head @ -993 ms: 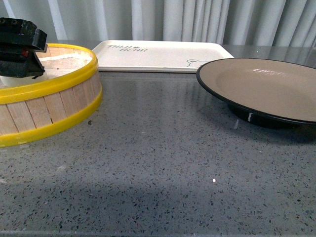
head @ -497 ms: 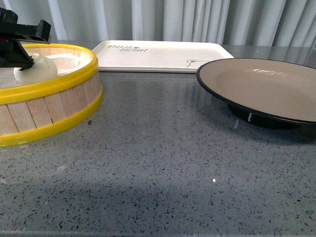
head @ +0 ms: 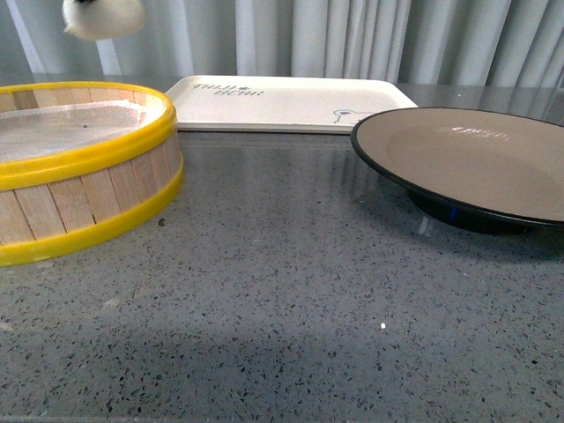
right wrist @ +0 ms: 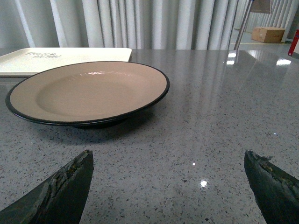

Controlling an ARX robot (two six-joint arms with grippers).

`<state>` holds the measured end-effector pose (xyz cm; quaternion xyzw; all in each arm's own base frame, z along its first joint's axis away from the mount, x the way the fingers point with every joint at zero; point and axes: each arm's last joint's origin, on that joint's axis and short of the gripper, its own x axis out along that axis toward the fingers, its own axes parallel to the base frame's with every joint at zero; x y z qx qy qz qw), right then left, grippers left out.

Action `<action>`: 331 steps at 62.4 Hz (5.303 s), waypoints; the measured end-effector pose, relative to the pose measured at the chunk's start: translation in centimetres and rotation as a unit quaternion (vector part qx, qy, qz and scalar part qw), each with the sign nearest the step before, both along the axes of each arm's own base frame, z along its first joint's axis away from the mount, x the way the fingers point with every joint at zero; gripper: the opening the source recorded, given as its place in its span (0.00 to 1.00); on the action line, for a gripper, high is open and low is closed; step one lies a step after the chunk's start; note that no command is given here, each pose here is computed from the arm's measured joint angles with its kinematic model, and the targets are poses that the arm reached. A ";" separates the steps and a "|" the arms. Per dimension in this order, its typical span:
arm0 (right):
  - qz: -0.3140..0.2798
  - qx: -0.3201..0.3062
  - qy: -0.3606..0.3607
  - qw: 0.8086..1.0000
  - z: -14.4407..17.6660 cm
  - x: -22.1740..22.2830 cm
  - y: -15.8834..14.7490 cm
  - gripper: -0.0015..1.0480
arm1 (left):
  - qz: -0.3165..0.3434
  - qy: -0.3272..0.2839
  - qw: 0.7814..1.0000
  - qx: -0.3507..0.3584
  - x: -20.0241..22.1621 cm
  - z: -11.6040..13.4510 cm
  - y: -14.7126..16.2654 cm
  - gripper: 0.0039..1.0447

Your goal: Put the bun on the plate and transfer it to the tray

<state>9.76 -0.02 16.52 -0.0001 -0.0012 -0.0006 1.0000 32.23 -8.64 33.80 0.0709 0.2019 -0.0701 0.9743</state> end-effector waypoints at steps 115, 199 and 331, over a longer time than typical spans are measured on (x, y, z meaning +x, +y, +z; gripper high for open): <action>0.000 0.000 0.000 1.000 0.0 0.0 0.0 0.92 | -0.236 0.072 0.965 0.088 -0.9 -6.8 -25.2 0.39; 0.000 0.000 0.000 1.000 0.0 0.0 0.0 0.92 | 0.021 -0.205 0.977 -0.051 -12.5 1.8 2.1 0.75; 0.000 0.000 0.000 1.000 0.0 0.0 0.0 0.92 | 0.068 -0.212 0.972 -0.073 -22.6 -16.6 8.6 0.04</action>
